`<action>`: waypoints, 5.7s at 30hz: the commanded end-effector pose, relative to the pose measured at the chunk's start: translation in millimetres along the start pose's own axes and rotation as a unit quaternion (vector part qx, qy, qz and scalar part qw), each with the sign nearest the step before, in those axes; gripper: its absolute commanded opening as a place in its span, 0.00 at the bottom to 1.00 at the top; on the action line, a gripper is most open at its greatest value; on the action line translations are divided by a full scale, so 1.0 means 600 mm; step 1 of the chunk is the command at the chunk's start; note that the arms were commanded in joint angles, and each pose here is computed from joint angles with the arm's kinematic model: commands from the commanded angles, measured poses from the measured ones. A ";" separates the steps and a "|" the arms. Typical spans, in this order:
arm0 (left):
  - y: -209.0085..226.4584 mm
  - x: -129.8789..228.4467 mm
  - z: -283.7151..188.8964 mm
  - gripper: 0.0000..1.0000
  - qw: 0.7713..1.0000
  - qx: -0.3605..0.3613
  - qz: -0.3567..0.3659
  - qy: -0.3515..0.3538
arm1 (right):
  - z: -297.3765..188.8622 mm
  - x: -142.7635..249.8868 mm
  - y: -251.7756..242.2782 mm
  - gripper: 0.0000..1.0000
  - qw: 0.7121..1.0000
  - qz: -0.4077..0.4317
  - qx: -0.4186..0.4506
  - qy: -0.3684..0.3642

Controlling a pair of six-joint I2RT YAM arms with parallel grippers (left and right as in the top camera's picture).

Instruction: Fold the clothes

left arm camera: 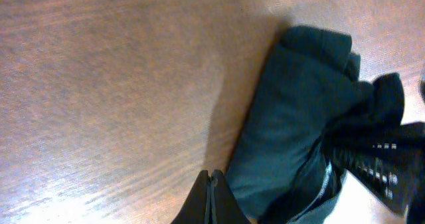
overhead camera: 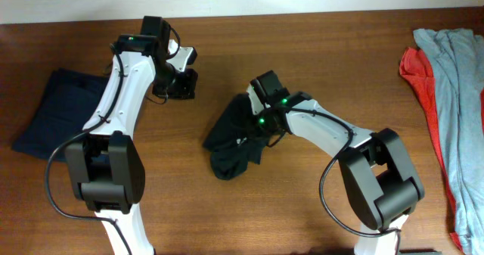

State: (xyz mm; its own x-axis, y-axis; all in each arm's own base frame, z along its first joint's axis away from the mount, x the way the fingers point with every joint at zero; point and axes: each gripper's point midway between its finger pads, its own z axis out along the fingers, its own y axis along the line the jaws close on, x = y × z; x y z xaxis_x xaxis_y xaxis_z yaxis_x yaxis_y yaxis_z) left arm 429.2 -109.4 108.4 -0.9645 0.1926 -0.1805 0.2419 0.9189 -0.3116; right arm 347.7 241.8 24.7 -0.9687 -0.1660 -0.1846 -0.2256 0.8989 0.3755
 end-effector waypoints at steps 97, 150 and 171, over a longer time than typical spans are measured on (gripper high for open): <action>-0.140 0.082 0.238 0.20 0.960 0.205 0.135 0.133 | -0.094 0.117 0.013 0.04 0.981 -0.079 -0.106 0.143; -0.140 0.080 0.239 0.20 0.961 0.204 0.130 0.131 | -0.025 0.002 0.052 0.12 0.972 -0.232 0.037 -0.014; -0.137 0.079 0.239 0.20 0.963 0.203 0.121 0.131 | -0.179 0.017 -0.112 0.05 0.993 -0.025 0.098 0.056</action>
State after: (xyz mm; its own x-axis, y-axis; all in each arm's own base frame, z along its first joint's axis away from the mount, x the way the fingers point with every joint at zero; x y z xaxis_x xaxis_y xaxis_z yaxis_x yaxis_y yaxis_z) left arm 383.7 -227.8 5.7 -0.8467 0.5207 -0.1095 0.4656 0.6254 -0.6262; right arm 343.1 75.7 65.4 -0.9957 -0.0899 -0.0229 -0.0863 0.9881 -0.1275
